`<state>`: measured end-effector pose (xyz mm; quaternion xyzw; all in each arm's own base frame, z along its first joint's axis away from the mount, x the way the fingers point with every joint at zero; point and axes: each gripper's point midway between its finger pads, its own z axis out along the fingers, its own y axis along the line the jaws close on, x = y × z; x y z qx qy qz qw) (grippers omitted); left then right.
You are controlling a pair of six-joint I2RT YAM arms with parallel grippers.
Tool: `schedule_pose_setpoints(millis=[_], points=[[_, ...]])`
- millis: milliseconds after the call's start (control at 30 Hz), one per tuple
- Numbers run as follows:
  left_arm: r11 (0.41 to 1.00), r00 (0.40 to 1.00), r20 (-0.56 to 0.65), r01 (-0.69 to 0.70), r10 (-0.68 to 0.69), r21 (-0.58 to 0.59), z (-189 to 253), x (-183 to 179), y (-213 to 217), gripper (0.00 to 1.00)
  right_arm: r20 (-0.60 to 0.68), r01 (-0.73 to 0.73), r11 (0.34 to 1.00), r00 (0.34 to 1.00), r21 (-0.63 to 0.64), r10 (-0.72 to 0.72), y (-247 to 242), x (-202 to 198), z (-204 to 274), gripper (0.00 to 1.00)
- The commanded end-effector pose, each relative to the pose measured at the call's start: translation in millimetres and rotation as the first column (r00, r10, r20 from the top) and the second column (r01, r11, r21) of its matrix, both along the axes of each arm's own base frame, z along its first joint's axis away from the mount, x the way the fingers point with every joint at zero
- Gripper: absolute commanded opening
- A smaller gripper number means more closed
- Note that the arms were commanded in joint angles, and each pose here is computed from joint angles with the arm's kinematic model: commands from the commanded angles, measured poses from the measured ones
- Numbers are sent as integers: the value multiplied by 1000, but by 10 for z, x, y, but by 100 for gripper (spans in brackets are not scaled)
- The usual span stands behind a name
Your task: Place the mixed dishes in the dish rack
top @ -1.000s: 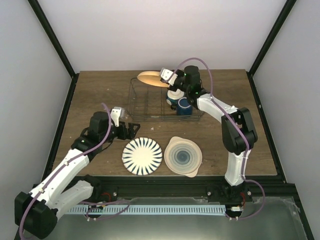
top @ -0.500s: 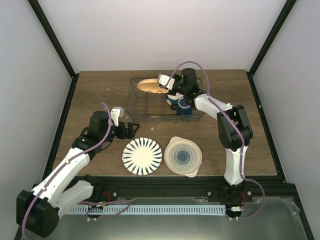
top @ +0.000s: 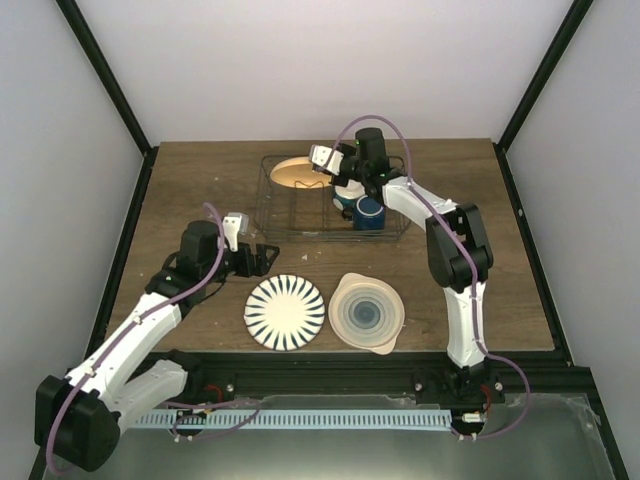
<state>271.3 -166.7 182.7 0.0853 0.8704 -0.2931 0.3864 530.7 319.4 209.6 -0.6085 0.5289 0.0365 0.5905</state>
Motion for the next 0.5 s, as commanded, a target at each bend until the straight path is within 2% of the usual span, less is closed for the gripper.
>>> schedule_pose_setpoints(millis=[0,200,400,467], points=[[1000,1000,-1,4,-4,-3,-25,15,2,98,-32,-11,999,999,-39,10,-30,70,-138,4],[1000,1000,-14,-12,12,5,-54,32,23,98,-24,15,999,1000,-48,-16,-76,70,-194,19],[996,996,-48,-75,77,37,-196,49,126,98,6,53,998,999,-32,-53,-143,43,-42,43],[993,991,-71,-106,110,57,-276,50,179,98,21,80,996,997,-29,-80,-190,40,29,49]])
